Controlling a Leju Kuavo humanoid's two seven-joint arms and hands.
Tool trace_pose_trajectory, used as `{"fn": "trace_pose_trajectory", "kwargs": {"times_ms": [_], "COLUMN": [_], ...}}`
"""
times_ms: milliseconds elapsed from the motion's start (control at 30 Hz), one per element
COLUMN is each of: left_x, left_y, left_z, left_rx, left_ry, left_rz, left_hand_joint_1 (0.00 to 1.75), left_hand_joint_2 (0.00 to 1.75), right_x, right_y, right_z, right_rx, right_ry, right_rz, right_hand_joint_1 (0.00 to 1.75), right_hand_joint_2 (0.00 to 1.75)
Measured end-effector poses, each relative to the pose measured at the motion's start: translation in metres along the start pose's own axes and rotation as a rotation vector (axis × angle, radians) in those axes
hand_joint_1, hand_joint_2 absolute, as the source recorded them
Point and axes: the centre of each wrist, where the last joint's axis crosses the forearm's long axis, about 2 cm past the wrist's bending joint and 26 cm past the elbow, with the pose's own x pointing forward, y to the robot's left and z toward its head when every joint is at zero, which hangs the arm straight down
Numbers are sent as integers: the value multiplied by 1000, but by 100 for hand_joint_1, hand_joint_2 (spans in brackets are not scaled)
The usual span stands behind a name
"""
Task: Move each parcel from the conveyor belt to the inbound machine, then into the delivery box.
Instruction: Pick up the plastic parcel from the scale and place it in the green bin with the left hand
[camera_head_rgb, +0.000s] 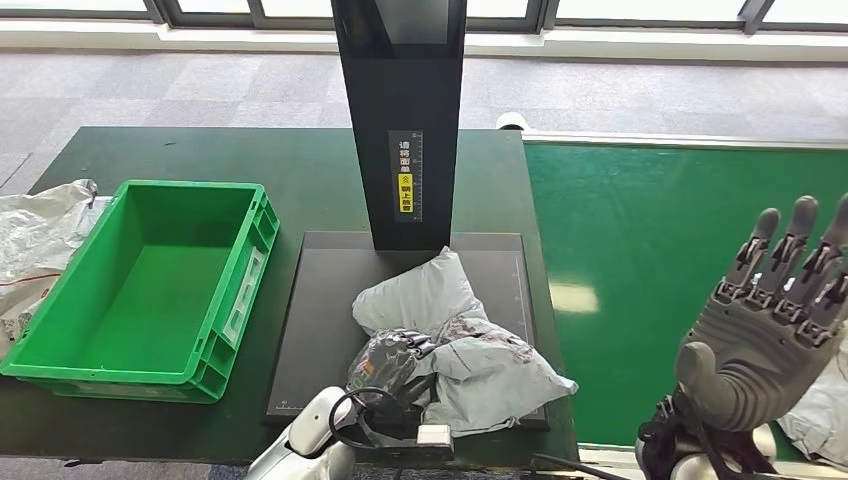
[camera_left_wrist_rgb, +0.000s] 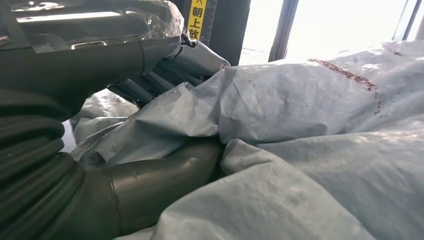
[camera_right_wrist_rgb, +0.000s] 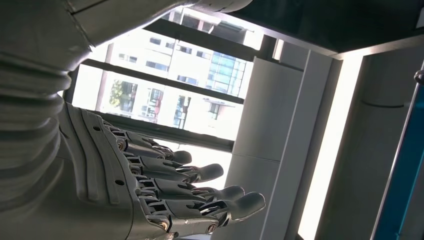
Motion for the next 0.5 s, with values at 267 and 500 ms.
{"fn": "trace_pose_trajectory", "kwargs": {"times_ms": [267,500], "left_x": [1,2], "left_y": [2,6], "left_z": [1,1], "left_rx": [22,57], "left_ry": [-5,-10], "left_rz": [15,34], "left_hand_joint_1": [175,175], "left_hand_joint_2": [175,175], "right_x": [0,1], "right_y": [0,-1], "right_z": [1,5], "right_rx": [1,2], "right_ry": [1,11], "right_rz": [3,18], "right_hand_joint_1": [0,0], "right_hand_joint_2": [175,175]}}
